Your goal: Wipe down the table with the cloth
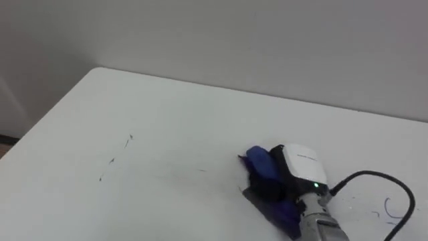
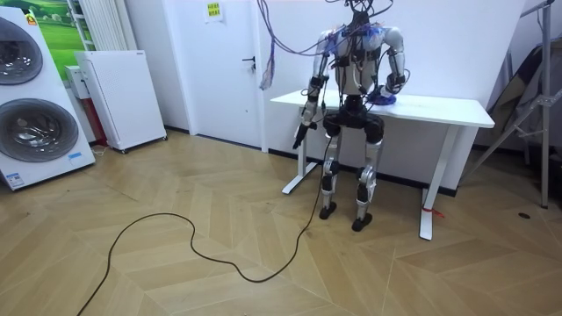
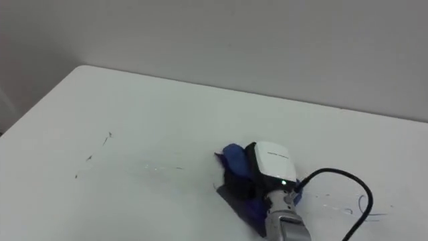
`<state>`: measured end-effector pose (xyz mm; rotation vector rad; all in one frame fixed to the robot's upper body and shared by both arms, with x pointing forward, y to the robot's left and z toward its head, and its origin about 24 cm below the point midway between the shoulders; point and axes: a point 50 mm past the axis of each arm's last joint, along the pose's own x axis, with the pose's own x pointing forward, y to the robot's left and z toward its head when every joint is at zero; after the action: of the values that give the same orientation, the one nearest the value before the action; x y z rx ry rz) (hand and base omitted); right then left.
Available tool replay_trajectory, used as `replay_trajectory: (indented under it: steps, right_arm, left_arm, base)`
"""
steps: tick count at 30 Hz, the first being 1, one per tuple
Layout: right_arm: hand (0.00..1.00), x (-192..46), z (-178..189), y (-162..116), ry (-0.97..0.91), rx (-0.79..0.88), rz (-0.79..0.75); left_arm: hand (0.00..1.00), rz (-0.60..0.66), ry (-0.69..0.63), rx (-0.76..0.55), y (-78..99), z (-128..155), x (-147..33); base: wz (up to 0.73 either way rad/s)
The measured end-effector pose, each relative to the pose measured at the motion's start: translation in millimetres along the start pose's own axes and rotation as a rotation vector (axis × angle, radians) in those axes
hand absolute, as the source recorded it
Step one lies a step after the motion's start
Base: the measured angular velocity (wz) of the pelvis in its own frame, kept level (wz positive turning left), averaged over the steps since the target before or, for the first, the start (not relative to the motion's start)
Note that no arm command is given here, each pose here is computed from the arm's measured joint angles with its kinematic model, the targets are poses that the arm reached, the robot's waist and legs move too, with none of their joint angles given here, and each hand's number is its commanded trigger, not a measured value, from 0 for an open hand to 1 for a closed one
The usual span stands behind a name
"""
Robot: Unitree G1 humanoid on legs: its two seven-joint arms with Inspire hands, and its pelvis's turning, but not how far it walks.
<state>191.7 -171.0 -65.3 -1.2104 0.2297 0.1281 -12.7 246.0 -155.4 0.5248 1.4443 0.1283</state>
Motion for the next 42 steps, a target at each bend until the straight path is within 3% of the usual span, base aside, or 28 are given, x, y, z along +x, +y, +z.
replay_trajectory:
  steps: [4,6,12,21,28,32,36,42]
  right_arm:
    - [1.0,-17.7,-40.6,-6.1,0.103,-0.04,-0.099]
    - [1.0,-36.6,-80.3,-15.4,0.218,-0.118,-0.177]
    - [1.0,-71.8,-145.6,-23.5,0.471,-0.229,-0.208]
    - [1.0,-78.7,-155.5,-24.9,0.541,-0.24,-0.196]
    - [1.0,-53.1,-118.3,-20.7,0.518,-0.162,-0.206]
    - [1.0,-5.6,-32.0,-10.6,0.224,-0.028,-0.167]
    - [1.0,24.0,44.2,-6.9,-0.084,-0.024,-0.092]
    - [1.0,41.3,55.4,-20.0,-0.157,-0.047,-0.082]
  left_arm:
    - [0.0,0.03,0.024,-0.036,9.0,-5.3,1.3]
    - [0.0,0.053,0.048,-0.065,16.3,-11.4,2.1]
    - [0.0,0.096,0.066,-0.061,32.4,-22.5,2.0]
    - [0.0,0.086,0.026,-0.045,29.7,-13.7,3.0]
    - [0.0,0.041,0.012,0.029,16.6,-2.3,5.5]
    - [0.0,0.024,-0.005,0.048,13.6,13.0,9.2]
    - [0.0,0.018,-0.062,0.066,11.9,31.6,10.2]
    - [0.0,-0.003,-0.052,0.012,12.1,28.1,10.1]
  base:
    - [0.11]
    - [0.13]
    - [0.05]
    - [0.0]
    - [-0.26]
    - [-0.42]
    - [-0.04]
    - [0.0]
